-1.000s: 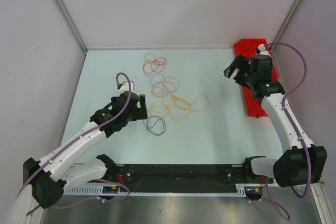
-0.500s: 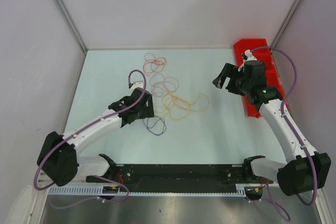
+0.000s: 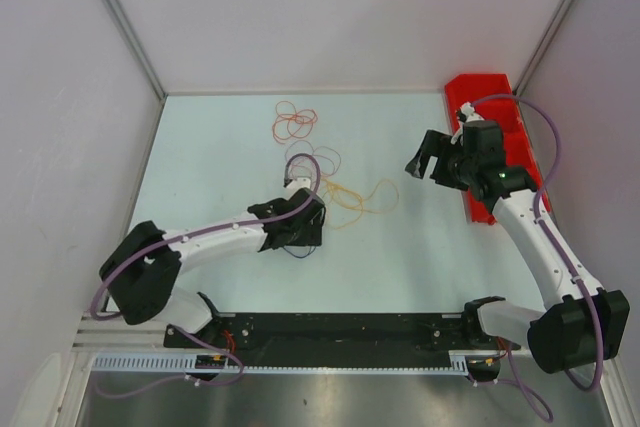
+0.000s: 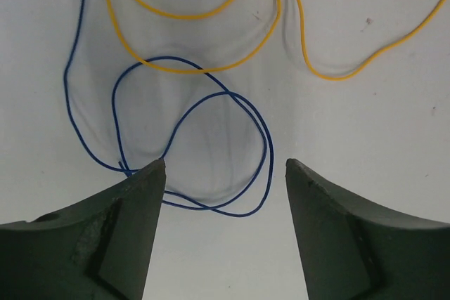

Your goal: Untangle the cables

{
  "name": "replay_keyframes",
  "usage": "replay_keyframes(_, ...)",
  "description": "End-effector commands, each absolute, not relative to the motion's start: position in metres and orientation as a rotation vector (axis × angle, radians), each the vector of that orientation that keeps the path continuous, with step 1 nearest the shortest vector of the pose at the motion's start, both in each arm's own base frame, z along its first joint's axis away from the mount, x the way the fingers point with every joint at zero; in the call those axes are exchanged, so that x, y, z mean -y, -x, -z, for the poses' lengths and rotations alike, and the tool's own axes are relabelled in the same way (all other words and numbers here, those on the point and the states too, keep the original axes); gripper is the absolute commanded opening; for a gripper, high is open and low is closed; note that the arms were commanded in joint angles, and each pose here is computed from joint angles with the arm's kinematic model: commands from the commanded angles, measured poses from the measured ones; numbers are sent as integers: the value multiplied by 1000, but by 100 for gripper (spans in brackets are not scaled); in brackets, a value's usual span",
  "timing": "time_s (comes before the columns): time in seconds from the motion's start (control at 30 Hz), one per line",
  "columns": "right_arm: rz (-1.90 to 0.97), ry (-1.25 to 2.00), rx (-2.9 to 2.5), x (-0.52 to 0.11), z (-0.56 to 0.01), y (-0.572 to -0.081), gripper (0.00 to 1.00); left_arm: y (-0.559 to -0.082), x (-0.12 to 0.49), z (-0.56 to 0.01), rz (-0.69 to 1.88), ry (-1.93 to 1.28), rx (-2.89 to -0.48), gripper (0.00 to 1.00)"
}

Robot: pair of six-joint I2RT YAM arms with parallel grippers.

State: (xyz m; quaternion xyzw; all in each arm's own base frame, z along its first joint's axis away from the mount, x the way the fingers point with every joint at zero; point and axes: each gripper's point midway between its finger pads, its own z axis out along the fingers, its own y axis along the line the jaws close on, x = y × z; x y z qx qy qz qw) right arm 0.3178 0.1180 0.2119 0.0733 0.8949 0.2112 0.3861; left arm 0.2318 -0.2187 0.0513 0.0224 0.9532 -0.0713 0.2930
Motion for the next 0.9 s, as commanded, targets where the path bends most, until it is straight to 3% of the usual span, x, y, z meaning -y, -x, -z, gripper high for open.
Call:
replay_keyframes(0.0,-565,-137,-2261,-122,-220,-310,94,-230,243,-47,248,-58,-2530,72)
replay_keyframes(0.1,-559,-138,-2262,-120,-221,-307,94,-232,249,-41,231,-73,-2540,60)
replay_keyframes(0.13,-559,-140,-2264,-120,-220,-306,94,-231,249,-36,215,-77,-2551,34)
replay_keyframes(0.2,-563,-140,-2264,-120,-221,-305,94,-235,249,-45,185,-90,-2555,0)
replay_keyframes(0.27,-578,-138,-2255,-122,-224,-304,94,-242,253,-78,201,-113,-2514,0)
replay_keyframes(0.5,-747,-103,-2138,-139,-261,-297,96,-250,281,-323,591,-259,-2136,0)
replay_keyframes(0.63,-973,7,-2043,-163,-295,-281,96,-226,293,-375,773,-467,-1986,0)
replay_keyframes(0.87,-1236,258,-1808,-182,-362,-238,96,-191,307,-381,977,-669,-1842,0)
